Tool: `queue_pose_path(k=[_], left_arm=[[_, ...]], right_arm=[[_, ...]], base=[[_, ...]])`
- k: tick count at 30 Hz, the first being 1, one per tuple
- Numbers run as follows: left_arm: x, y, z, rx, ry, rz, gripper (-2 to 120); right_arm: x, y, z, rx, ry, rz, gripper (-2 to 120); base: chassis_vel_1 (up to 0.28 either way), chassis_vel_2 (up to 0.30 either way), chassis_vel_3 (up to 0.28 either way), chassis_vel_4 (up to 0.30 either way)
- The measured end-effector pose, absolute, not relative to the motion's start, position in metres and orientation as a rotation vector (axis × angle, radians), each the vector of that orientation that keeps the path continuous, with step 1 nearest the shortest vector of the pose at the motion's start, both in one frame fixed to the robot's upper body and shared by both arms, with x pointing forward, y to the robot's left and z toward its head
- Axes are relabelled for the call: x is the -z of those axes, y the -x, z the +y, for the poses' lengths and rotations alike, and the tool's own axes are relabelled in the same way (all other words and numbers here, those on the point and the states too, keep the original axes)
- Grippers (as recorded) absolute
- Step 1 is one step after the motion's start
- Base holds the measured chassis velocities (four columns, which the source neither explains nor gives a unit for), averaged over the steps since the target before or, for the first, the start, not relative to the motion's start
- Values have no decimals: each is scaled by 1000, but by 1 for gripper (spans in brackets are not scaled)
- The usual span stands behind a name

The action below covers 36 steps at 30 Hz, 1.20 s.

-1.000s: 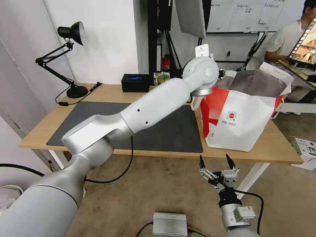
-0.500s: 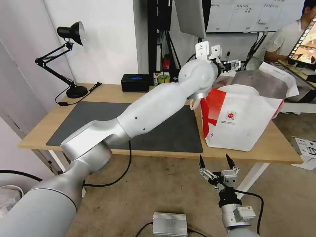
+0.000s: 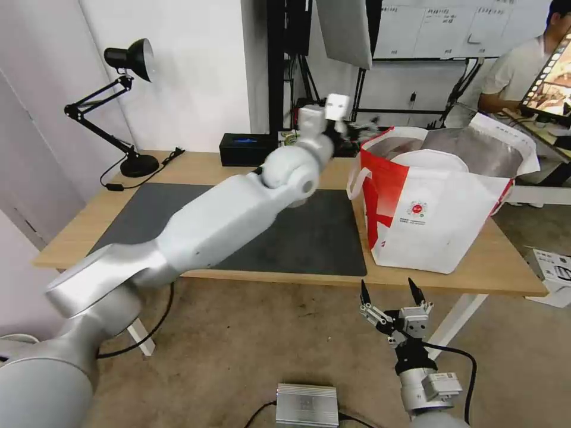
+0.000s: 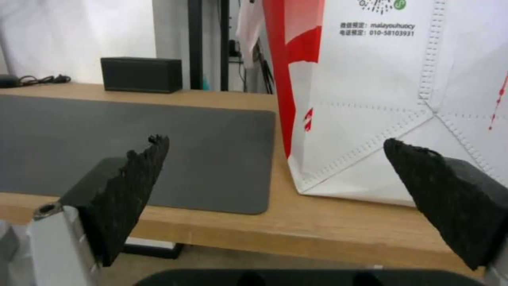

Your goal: Pick up the trash from the table and place it into the takeout bag.

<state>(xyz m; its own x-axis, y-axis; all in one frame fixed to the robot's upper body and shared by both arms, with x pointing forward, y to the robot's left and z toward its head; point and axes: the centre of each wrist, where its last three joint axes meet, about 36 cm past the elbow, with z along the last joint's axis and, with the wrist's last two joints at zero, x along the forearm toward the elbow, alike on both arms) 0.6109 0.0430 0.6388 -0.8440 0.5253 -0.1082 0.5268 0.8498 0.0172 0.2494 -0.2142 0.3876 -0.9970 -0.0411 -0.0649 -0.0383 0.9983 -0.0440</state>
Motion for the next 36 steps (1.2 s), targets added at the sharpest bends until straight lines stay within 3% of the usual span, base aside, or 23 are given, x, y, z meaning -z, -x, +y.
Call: queue_pose_path(k=[18,36], left_arm=[[-550,-541,217,-29,-575,2995,100],[-478,-433,290,-62,-368,3068,100]], right_arm=[[-388,-249,-214,66,61,3074,100],[-388,-249,-214,66,61,3074,100]], base=[[0,0,0,0],[0,0,0,0]])
